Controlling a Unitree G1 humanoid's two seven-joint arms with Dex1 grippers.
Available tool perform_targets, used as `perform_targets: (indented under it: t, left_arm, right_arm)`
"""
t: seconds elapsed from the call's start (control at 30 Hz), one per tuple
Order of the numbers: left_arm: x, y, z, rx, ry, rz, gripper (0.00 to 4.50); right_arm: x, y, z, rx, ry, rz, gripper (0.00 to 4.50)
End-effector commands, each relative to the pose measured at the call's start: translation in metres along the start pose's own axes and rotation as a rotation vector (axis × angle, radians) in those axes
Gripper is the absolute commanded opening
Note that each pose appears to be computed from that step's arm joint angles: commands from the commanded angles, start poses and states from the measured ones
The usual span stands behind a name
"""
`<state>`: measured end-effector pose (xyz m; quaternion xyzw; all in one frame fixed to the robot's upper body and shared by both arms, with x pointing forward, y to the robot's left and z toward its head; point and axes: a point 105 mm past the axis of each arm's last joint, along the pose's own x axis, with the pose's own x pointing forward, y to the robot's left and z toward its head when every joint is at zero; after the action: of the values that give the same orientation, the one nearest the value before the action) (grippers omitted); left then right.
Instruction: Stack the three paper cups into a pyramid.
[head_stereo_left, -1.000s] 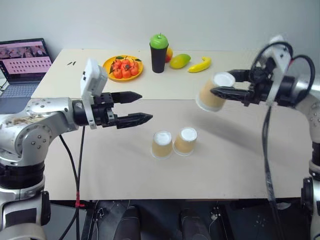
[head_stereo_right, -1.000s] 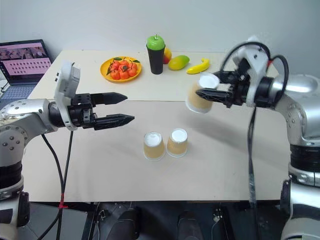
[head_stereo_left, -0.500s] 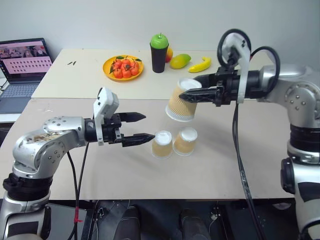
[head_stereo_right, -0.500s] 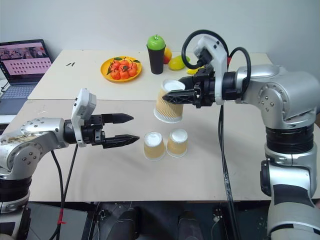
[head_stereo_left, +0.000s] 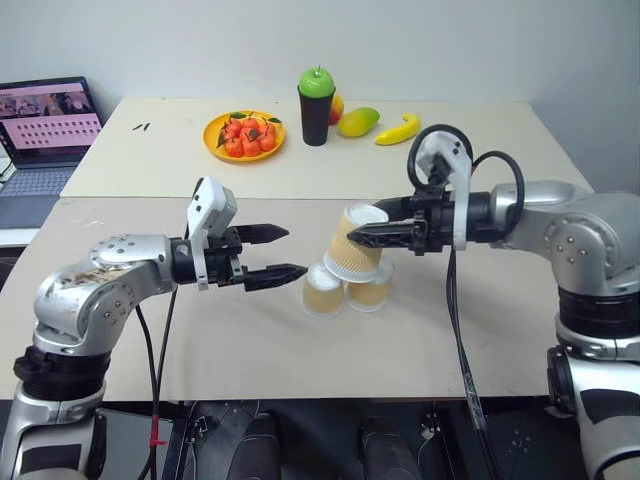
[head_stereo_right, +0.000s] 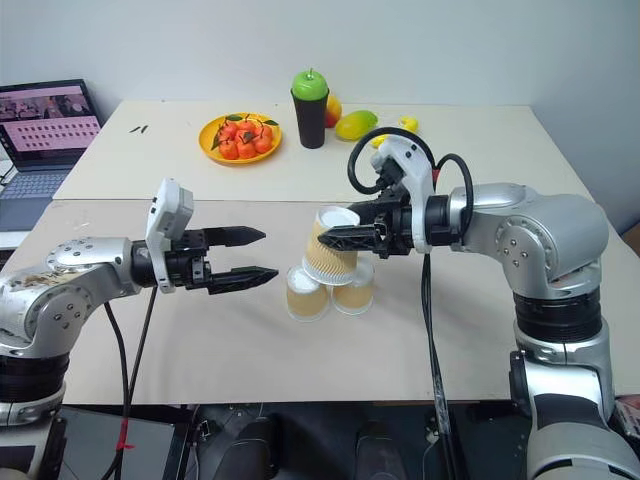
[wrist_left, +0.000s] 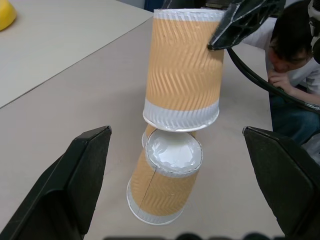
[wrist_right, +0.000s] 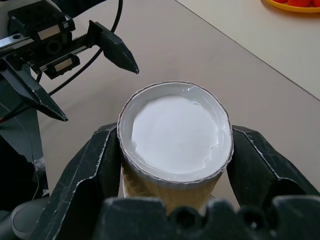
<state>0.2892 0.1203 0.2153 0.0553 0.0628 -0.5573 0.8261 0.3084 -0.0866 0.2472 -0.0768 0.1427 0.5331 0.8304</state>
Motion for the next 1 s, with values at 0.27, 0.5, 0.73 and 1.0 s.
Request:
perform_targets:
  t: [0.27,0.5,0.73,1.0]
  left_arm:
    - [0.001,0.002,0.015,0.062,-0.046,-0.005,4.5]
    - [0.001,0.004,0.017,0.063,-0.057,0.003,4.5]
    - [0.002,0.007,0.019,0.064,-0.068,0.009,4.5]
    - [0.003,0.008,0.02,0.07,-0.07,0.006,4.5]
  right_arm:
    - [-0.004,0.007,0.01,-0.025,-0.069,-0.003,2.77]
    - [-0.005,0.008,0.01,-0.023,-0.07,0.003,4.48]
    - [-0.012,0.015,0.022,-0.052,-0.096,0.036,4.48]
    - [-0.018,0.018,0.027,-0.084,-0.1,0.041,4.48]
